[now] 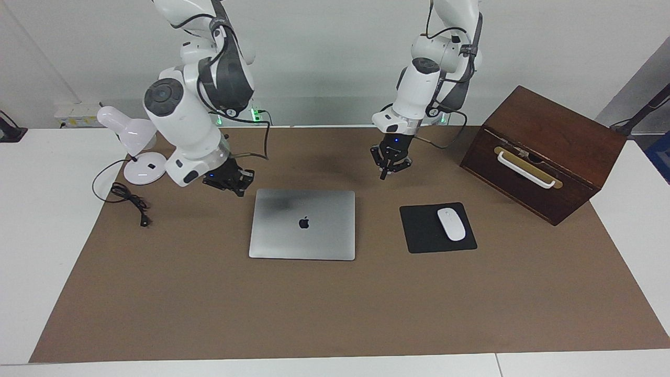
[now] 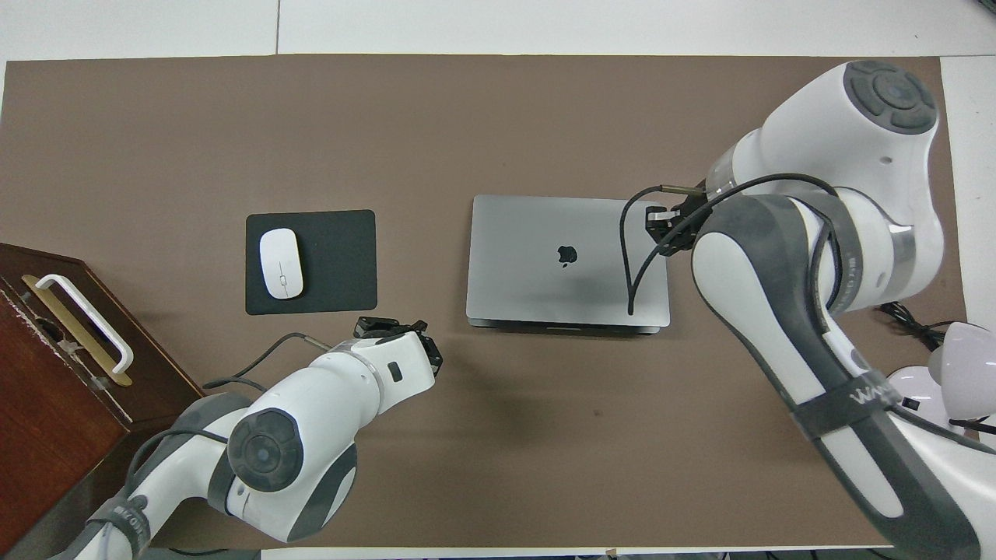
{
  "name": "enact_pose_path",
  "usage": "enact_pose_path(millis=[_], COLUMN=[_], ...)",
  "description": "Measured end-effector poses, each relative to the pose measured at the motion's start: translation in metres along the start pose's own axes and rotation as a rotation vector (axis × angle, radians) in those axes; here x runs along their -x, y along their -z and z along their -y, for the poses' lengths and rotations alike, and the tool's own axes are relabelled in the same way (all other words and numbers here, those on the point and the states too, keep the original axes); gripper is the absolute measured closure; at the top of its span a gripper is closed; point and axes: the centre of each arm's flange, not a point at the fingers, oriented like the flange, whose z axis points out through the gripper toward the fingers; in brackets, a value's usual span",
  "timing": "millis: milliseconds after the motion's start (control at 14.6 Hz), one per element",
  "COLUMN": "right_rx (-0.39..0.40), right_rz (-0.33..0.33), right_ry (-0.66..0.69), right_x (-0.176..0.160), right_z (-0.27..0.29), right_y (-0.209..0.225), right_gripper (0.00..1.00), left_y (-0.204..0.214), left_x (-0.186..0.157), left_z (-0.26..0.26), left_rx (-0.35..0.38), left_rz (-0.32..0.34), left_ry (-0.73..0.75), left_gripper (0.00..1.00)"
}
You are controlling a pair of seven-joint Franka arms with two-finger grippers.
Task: Close laptop with both arms
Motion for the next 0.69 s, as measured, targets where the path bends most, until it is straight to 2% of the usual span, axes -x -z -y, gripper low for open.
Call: enact_pose_path(millis=[69, 206, 275, 412, 549, 687], right_rx=[-0.003, 0.007, 0.027, 0.065, 0.09, 0.1], right_rz=[-0.004, -0.007, -0.008, -0.005, -0.027, -0.041], right_ry=[0.005, 0.004, 0.006, 0.028, 0.044, 0.049], right_x=[0.0, 0.003, 0.006, 0.015, 0.023, 0.032], right_z=[-0.018, -0.042, -0.046, -0.046, -0.046, -0.046], right_y=[0.008, 0.02, 0.025, 0.036, 0.051, 0.067], right_gripper=[0.9, 0.91, 0.88, 0.7, 0.67, 0.48], left_y=[0.015, 0.045, 0.059, 0.08, 0.096, 0.108], left_x=[-0.004, -0.009, -0.011, -0.017, -0.022, -0.023], left_z=[0.011, 0.032, 0.041, 0.059, 0.082, 0.106], left_rx=[-0.002, -0.012, -0.023, -0.041, -0.051, -0.062], left_rz=[0.032, 0.086, 0.108, 0.13, 0.125, 0.112], left_ry=[0.023, 0.059, 0.07, 0.096, 0.144, 0.192], left_gripper=[0.99, 0.99, 0.99, 0.84, 0.61, 0.4])
